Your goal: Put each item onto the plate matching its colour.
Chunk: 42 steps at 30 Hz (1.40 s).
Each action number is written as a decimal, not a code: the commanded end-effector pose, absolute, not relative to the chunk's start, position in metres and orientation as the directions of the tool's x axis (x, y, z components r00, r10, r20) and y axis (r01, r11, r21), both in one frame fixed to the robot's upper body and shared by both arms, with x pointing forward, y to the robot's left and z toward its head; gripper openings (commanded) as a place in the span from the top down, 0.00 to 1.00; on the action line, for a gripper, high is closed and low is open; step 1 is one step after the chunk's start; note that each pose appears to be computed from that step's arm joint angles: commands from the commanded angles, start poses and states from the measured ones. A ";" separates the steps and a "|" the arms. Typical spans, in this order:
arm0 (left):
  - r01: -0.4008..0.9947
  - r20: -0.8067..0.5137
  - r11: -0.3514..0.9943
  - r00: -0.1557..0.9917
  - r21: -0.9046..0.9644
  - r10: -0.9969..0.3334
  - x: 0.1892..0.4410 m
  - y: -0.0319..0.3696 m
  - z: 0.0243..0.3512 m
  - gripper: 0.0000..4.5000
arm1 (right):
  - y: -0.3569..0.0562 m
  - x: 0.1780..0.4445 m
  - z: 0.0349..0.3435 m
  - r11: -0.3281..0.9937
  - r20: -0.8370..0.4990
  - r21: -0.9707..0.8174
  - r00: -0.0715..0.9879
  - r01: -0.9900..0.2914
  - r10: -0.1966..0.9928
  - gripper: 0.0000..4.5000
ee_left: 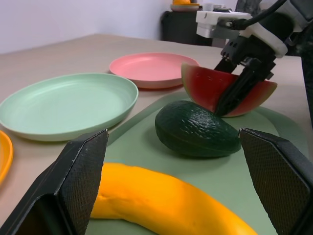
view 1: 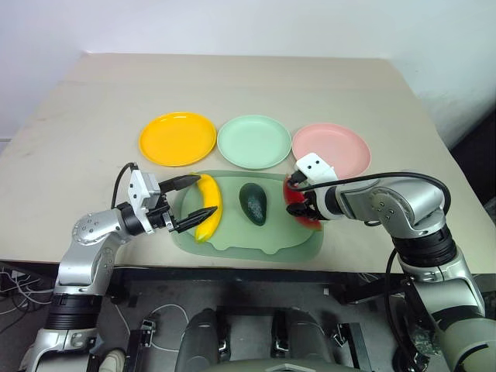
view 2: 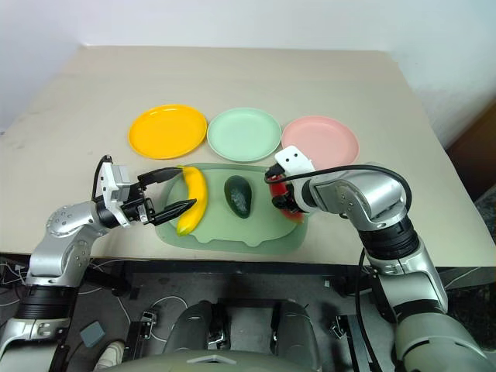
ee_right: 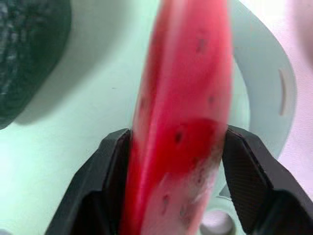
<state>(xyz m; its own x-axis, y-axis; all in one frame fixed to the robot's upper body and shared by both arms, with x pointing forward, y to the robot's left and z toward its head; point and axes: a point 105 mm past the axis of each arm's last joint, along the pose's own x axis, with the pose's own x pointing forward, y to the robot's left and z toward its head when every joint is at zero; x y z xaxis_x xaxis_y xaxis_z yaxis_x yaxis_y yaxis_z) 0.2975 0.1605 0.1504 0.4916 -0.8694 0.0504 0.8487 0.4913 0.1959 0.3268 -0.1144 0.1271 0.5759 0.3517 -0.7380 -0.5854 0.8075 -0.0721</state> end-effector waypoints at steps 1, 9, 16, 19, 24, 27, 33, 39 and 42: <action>0.831 0.057 0.507 0.509 0.227 -0.859 0.298 0.168 0.156 0.00 | -0.116 0.319 0.118 0.795 -0.771 -0.043 0.526 -0.605 0.358 0.45; 0.828 0.062 0.514 0.515 0.225 -0.855 0.296 0.171 0.157 0.00 | -0.121 0.341 0.193 0.792 -0.574 -0.022 0.656 -0.610 0.490 0.45; 0.825 0.062 0.518 0.518 0.227 -0.853 0.294 0.169 0.156 0.00 | -0.161 0.405 0.207 0.900 -0.507 -0.021 0.780 -0.436 0.367 0.45; 0.821 0.058 0.523 0.524 0.228 -0.849 0.293 0.171 0.156 0.00 | -0.177 0.426 0.202 0.931 -0.506 -0.007 0.804 -0.366 0.313 0.45; 0.813 0.063 0.534 0.535 0.233 -0.842 0.292 0.171 0.157 0.00 | -0.196 0.454 0.193 0.962 -0.495 -0.034 0.841 -0.271 0.219 0.45; 0.808 0.063 0.541 0.543 0.235 -0.838 0.292 0.172 0.156 0.00 | -0.192 0.459 0.185 0.963 -0.504 -0.036 0.837 -0.267 0.213 0.37; 0.801 0.066 0.550 0.552 0.237 -0.831 0.290 0.173 0.157 0.00 | -0.188 0.463 0.185 0.957 -0.498 -0.042 0.837 -0.286 0.228 0.01; 0.799 0.062 0.553 0.556 0.237 -0.829 0.288 0.175 0.157 0.00 | -0.196 0.463 0.198 0.970 -0.479 0.012 0.850 -0.241 0.217 0.01; 0.797 0.058 0.555 0.559 0.239 -0.827 0.286 0.177 0.158 0.00 | -0.194 0.452 0.218 0.956 -0.470 0.073 0.835 -0.285 0.285 0.01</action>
<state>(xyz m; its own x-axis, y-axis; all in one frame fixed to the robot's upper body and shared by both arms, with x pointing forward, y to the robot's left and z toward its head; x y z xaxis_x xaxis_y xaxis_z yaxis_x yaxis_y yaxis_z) 0.2898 0.1721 0.1453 0.5547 -0.8313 0.0358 0.8113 0.5499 0.1984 0.4555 -0.1949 0.1810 0.8102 0.2349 -0.5370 -0.2513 0.9669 0.0439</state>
